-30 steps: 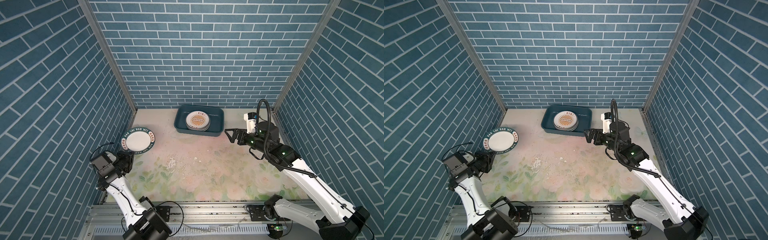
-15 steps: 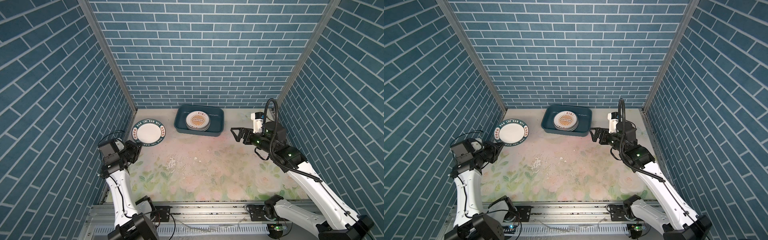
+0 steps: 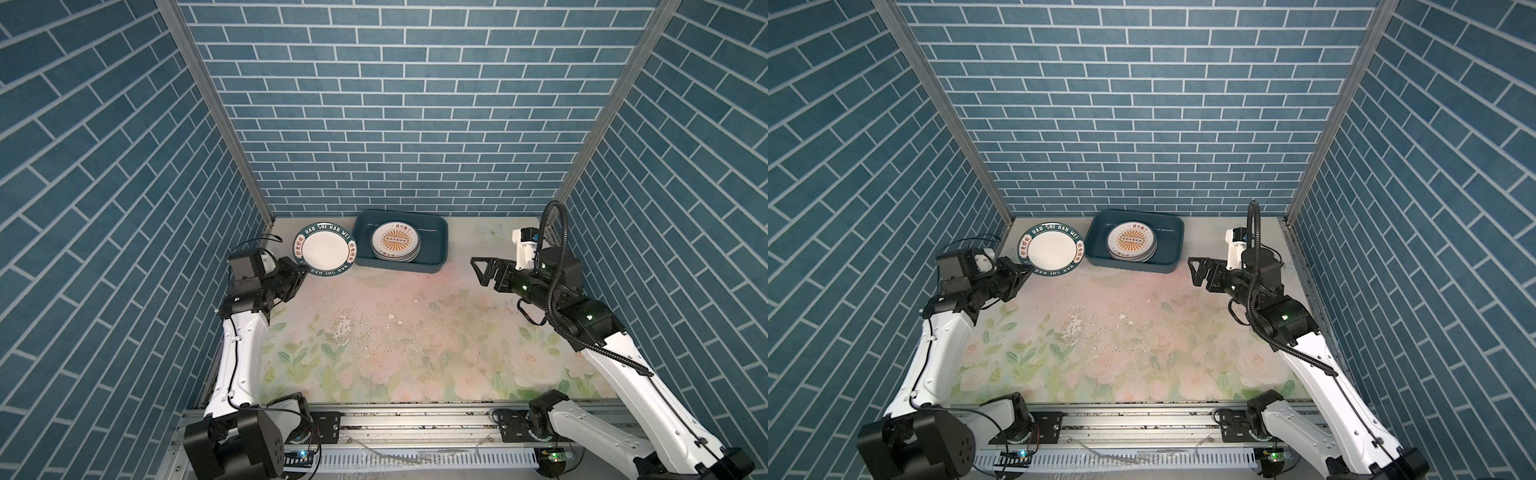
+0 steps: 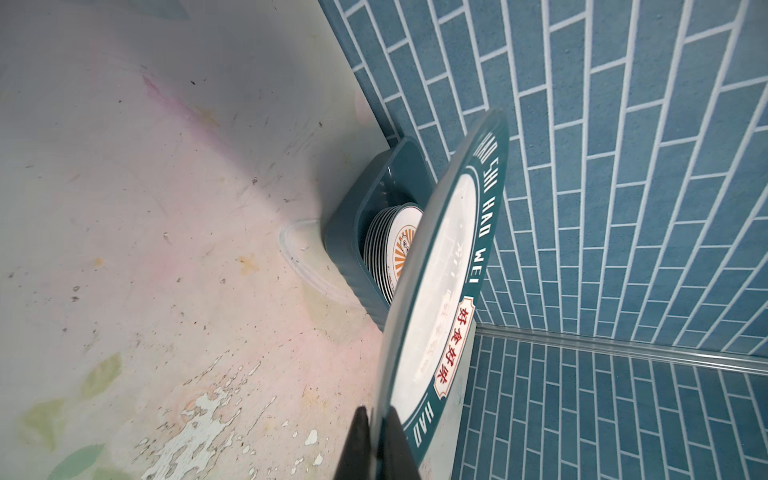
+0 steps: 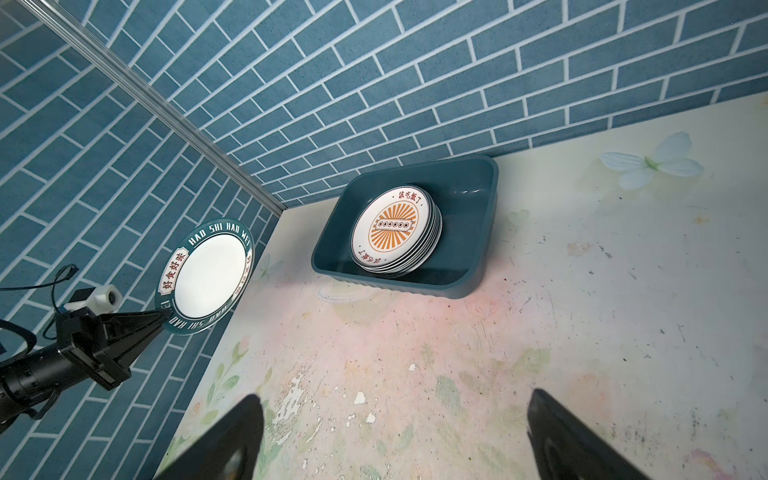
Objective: Place the plates into the plastic bin on the countertop
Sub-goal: 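Carry the green-rimmed plate to the bin and lower it against the stack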
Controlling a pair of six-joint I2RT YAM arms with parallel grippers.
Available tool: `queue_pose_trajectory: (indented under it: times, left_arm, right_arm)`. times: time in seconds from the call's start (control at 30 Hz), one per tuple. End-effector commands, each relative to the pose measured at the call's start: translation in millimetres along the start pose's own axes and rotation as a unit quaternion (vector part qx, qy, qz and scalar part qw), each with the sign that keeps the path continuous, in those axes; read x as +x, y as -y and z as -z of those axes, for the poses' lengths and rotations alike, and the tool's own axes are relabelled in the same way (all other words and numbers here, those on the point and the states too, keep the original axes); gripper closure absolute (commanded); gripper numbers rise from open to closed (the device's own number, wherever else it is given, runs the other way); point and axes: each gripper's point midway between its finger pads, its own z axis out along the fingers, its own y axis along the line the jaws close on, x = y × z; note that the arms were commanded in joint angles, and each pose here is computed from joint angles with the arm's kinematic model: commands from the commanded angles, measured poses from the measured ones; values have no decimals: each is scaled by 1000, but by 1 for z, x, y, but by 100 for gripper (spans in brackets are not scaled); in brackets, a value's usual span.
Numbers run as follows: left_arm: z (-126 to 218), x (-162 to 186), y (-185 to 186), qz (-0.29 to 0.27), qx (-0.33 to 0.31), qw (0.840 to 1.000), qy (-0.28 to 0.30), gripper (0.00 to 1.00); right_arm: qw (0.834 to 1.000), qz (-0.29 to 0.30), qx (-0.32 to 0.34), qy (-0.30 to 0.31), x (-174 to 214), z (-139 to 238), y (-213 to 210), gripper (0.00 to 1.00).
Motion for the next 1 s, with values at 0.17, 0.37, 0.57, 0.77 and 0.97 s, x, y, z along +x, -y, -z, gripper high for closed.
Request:
queue_pose_trajectory:
  times: [0.17,0.37,0.57,0.77,0.97]
  left_arm:
    - [-31,-3,45,-41,41,998,-3,99]
    - [-55,5,60,-50,51,997,-23,100]
    - [-76,12,72,-58,58,996,-40,100]
    - [-101,22,81,-66,58,994,-58,100]
    - [-125,33,88,-70,59,993,-78,100]
  right_arm:
    - [1000,13,23,1,5,12,12,1]
    - [999,13,36,6,5,18,17,2]
    - [999,14,50,6,7,24,22,1]
    - [998,12,66,5,11,26,30,2]
    - [996,8,87,6,15,32,40,2]
